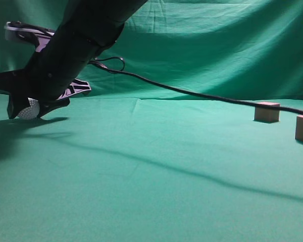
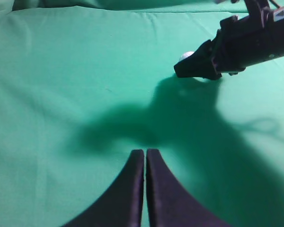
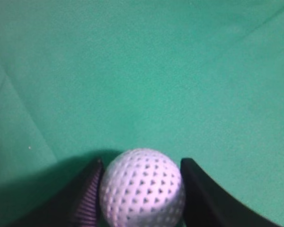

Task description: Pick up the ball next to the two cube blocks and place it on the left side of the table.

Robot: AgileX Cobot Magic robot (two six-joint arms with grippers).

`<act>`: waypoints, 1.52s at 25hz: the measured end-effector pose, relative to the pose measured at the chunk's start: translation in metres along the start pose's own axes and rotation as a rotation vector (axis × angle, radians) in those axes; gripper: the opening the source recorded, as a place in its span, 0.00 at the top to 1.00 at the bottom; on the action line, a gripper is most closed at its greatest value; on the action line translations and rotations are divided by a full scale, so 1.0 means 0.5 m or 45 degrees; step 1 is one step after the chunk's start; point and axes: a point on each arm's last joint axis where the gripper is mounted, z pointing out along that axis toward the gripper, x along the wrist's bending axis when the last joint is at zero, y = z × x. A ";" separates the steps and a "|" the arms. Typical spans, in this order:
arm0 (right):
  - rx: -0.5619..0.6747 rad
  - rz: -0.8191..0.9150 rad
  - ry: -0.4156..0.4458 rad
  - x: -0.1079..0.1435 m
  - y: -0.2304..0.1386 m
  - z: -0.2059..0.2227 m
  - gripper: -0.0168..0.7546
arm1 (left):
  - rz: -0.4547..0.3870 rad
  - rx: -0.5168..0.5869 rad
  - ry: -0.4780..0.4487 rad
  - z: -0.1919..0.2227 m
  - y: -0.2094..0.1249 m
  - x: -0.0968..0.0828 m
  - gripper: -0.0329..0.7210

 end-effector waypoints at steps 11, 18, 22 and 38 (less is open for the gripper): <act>-0.022 -0.024 0.014 -0.017 0.076 -0.078 0.23 | 0.000 0.000 0.000 0.000 0.000 0.000 0.96; 0.122 -0.157 0.059 -0.036 0.199 -0.304 0.85 | 0.000 0.000 0.000 0.000 0.000 0.000 0.96; 0.279 -0.099 0.067 -0.042 0.228 -0.441 0.98 | 0.000 0.000 0.000 0.000 0.000 0.000 0.96; 0.171 0.101 -0.176 -0.029 0.223 -0.886 0.98 | 0.000 0.000 0.000 0.000 0.000 0.000 0.96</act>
